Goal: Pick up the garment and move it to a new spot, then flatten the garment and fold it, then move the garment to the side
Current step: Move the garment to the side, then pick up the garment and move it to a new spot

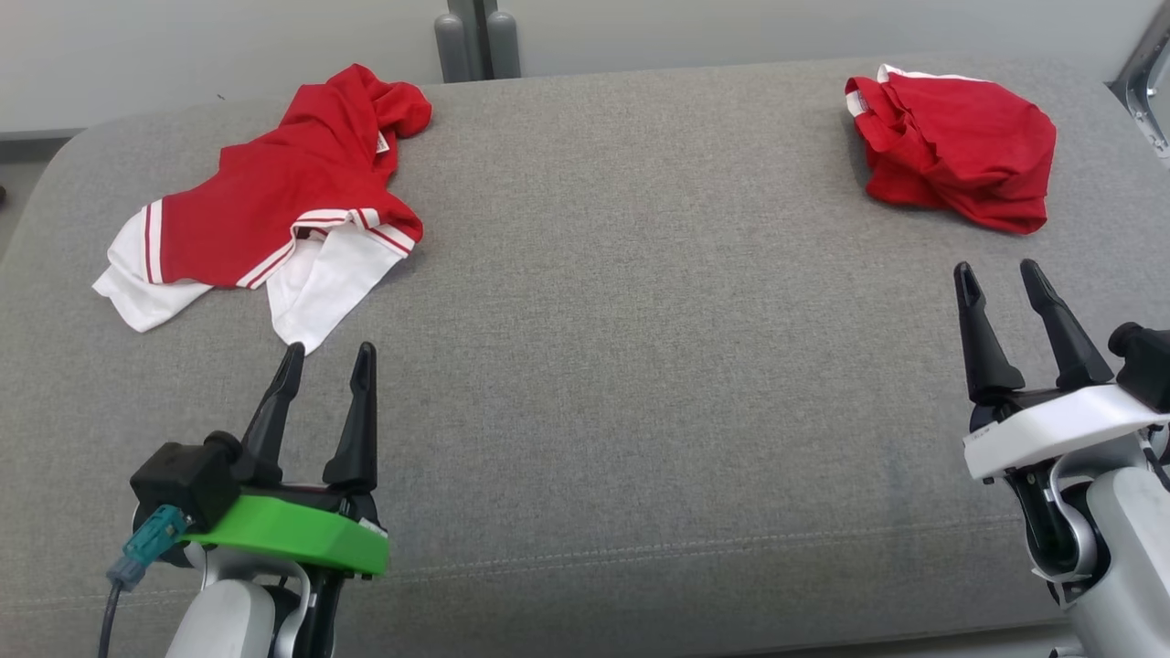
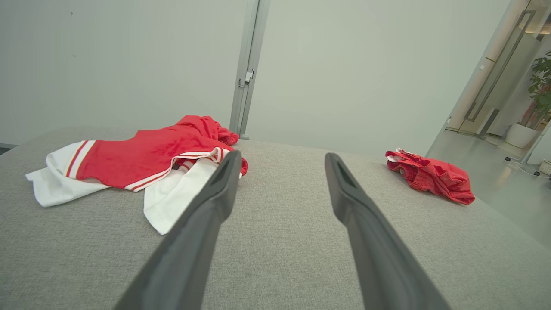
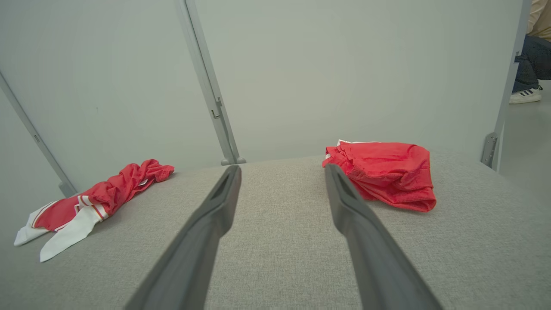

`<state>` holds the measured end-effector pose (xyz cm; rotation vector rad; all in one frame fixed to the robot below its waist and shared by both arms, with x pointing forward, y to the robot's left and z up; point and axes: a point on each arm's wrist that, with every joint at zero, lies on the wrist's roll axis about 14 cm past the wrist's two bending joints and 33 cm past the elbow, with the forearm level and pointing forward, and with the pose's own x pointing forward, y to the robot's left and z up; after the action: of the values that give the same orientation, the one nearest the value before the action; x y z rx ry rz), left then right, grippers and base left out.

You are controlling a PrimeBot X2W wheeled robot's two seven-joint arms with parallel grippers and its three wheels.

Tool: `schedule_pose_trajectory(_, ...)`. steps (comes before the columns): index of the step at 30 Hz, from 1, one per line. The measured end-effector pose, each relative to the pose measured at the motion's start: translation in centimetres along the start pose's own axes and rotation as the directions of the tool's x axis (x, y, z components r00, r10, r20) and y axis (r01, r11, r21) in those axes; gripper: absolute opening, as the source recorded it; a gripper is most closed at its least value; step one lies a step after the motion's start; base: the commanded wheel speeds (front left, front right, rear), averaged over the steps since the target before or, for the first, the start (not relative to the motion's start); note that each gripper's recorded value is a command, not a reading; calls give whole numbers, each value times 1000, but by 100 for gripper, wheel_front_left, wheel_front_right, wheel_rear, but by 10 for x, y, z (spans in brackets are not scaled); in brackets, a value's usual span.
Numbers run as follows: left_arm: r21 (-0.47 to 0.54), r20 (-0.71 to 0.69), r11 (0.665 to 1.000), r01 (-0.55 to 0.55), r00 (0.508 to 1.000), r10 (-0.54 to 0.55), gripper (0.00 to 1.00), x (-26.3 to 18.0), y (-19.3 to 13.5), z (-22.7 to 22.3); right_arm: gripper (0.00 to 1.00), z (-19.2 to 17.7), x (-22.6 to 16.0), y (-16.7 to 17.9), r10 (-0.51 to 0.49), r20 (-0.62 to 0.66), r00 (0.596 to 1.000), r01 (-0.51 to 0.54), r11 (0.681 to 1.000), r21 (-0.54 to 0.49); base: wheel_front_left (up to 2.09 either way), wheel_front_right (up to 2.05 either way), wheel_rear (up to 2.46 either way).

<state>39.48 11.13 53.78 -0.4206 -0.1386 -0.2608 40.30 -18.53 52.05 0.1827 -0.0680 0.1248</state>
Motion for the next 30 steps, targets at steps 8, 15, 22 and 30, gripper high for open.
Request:
schedule_pose_trajectory(8,1,1,1000,-12,1000,12,100,-1,3,0,100,-2,-5,5,1,4,1000,-1,1000,-4,0,0,0)
schedule_pose_trajectory(15,1,5,1000,-21,1000,21,100,-2,5,1,100,-3,-7,8,5,3,1000,-5,1000,-2,0,0,0)
schedule_pose_trajectory(22,6,6,999,-33,999,33,100,-4,8,1,100,-3,-8,13,20,8,1000,-20,1000,-5,0,0,0)
schedule_pose_trajectory(30,10,7,998,-62,998,62,100,-11,16,3,100,-8,-5,24,60,-2,998,-60,998,-2,0,0,0)
